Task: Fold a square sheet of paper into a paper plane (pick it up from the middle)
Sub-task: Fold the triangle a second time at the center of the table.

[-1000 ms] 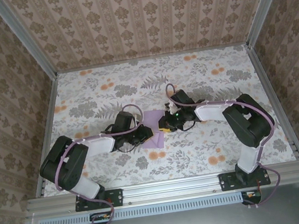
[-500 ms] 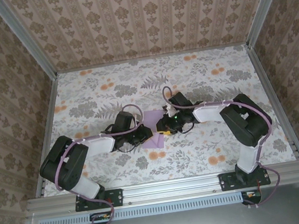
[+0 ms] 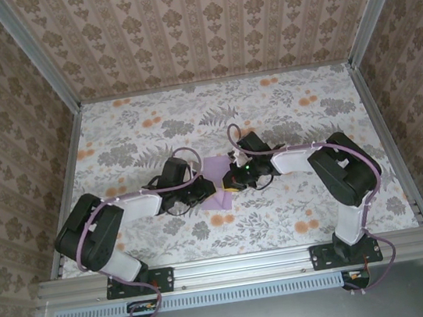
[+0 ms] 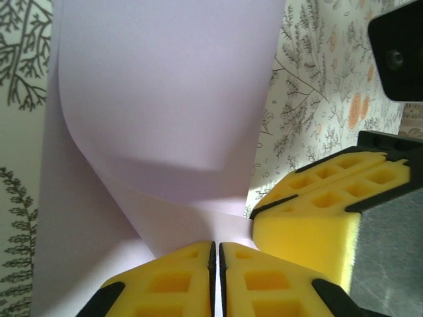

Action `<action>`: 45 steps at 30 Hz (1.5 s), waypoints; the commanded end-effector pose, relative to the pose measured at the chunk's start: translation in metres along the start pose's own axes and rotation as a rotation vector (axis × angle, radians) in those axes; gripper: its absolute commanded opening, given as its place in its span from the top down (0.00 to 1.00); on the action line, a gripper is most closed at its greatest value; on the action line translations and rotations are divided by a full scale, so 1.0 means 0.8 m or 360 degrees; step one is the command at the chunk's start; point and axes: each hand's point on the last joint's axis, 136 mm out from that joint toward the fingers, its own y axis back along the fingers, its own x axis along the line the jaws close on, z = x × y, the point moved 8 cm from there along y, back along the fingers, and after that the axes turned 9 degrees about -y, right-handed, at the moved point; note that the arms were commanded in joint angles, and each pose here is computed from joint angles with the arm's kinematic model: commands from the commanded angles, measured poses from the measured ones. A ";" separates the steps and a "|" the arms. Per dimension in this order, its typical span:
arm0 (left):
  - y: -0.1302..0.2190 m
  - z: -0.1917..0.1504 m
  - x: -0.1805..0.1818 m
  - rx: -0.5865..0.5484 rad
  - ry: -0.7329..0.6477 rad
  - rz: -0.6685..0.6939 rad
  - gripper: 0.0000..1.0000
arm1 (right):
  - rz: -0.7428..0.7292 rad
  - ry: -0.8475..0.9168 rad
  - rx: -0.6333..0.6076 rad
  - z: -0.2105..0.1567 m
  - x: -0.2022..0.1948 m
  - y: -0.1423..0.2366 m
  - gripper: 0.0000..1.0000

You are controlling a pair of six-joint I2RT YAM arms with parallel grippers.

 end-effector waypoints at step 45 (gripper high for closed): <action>-0.028 0.023 -0.029 0.0142 -0.0159 0.0005 0.85 | -0.0336 0.0300 -0.0119 0.030 -0.002 0.013 0.99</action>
